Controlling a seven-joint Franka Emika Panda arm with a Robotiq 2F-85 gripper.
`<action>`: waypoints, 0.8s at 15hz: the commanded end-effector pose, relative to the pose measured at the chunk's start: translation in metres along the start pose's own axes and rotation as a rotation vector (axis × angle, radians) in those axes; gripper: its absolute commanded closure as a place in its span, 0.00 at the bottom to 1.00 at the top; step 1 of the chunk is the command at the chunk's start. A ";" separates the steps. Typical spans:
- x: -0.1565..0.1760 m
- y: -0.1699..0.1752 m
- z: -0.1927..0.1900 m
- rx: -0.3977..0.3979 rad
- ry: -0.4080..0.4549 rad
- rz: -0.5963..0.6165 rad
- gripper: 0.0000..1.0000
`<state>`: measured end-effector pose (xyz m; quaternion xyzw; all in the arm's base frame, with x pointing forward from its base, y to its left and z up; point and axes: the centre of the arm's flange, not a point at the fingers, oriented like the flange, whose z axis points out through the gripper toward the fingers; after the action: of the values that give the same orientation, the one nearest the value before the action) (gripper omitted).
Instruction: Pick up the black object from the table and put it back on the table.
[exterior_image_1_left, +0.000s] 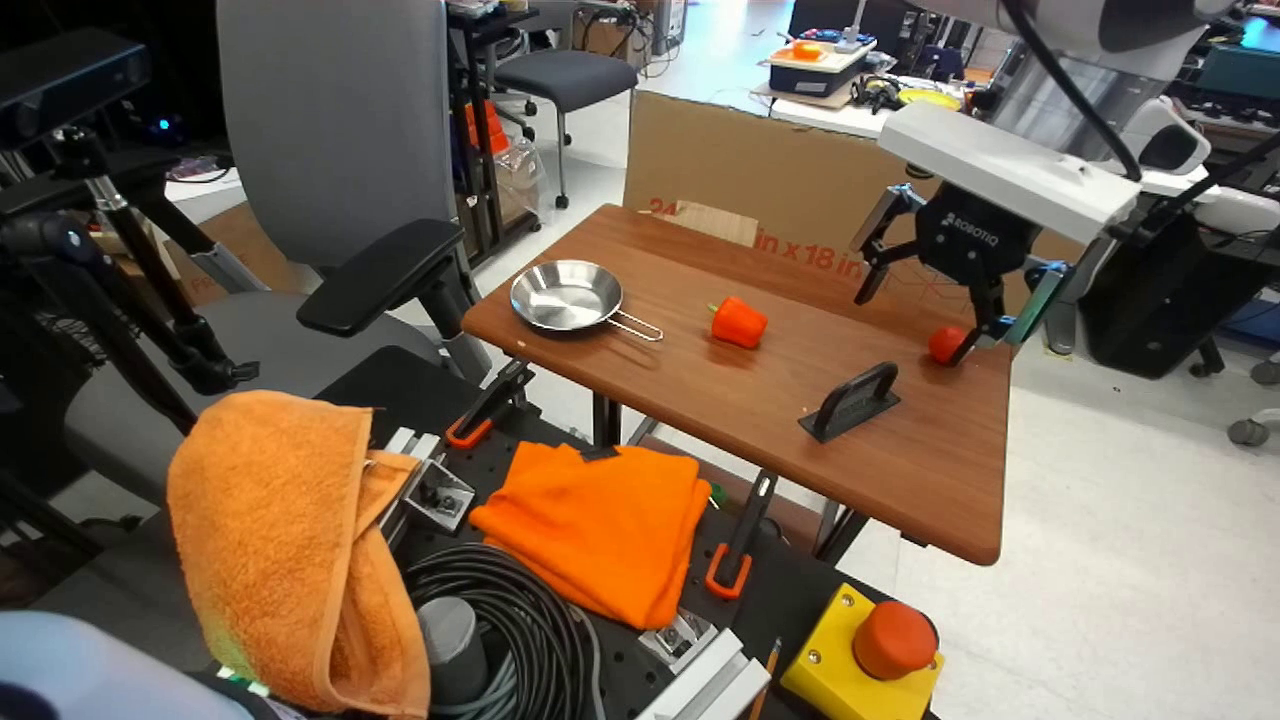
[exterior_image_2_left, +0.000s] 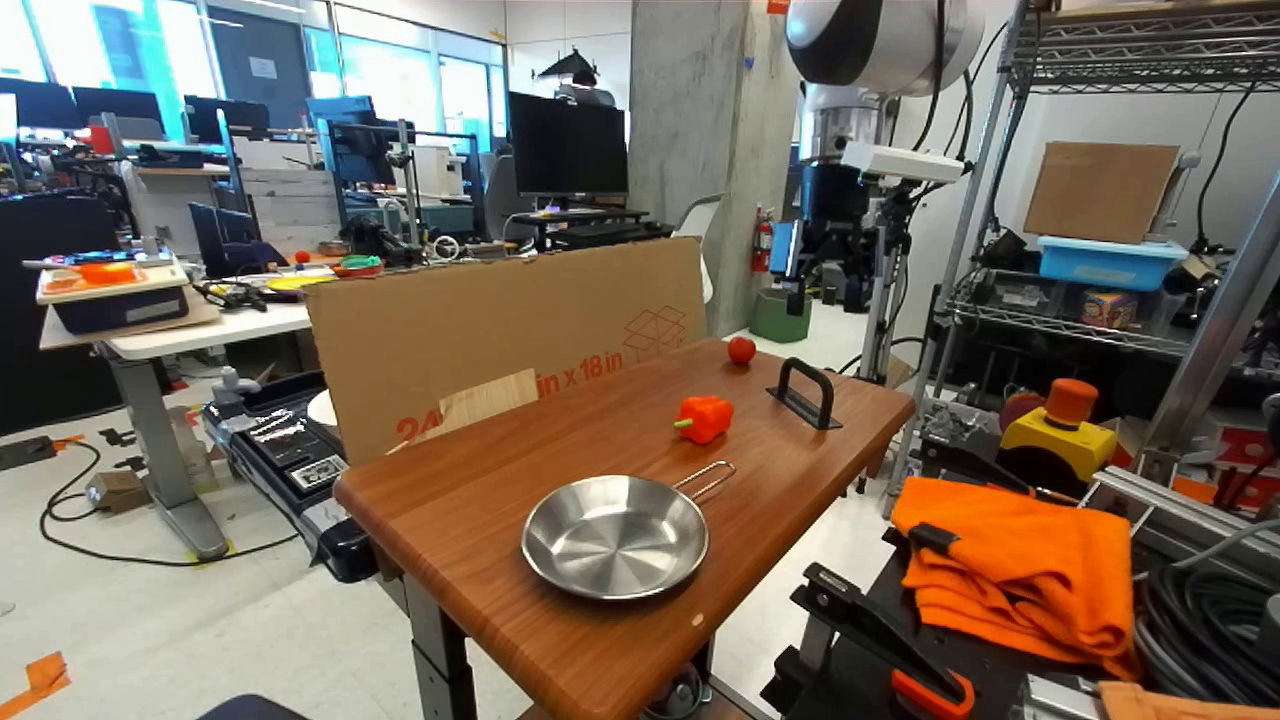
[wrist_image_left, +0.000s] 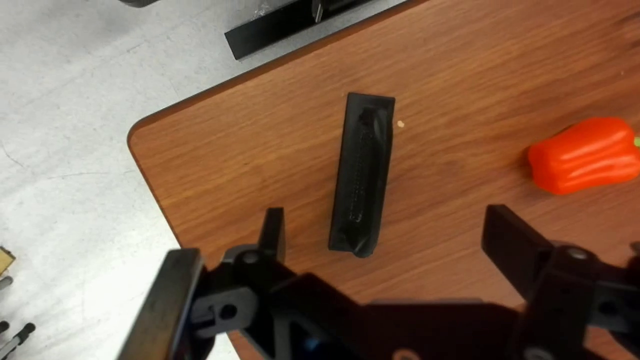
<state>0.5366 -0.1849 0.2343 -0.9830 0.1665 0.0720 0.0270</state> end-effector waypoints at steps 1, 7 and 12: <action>0.004 -0.001 0.011 -0.021 -0.019 -0.003 0.00; 0.008 0.001 0.019 -0.074 -0.031 0.036 0.00; 0.016 0.001 0.018 -0.179 -0.031 0.073 0.00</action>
<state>0.5360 -0.1905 0.2147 -0.9754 0.1939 0.0975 -0.0392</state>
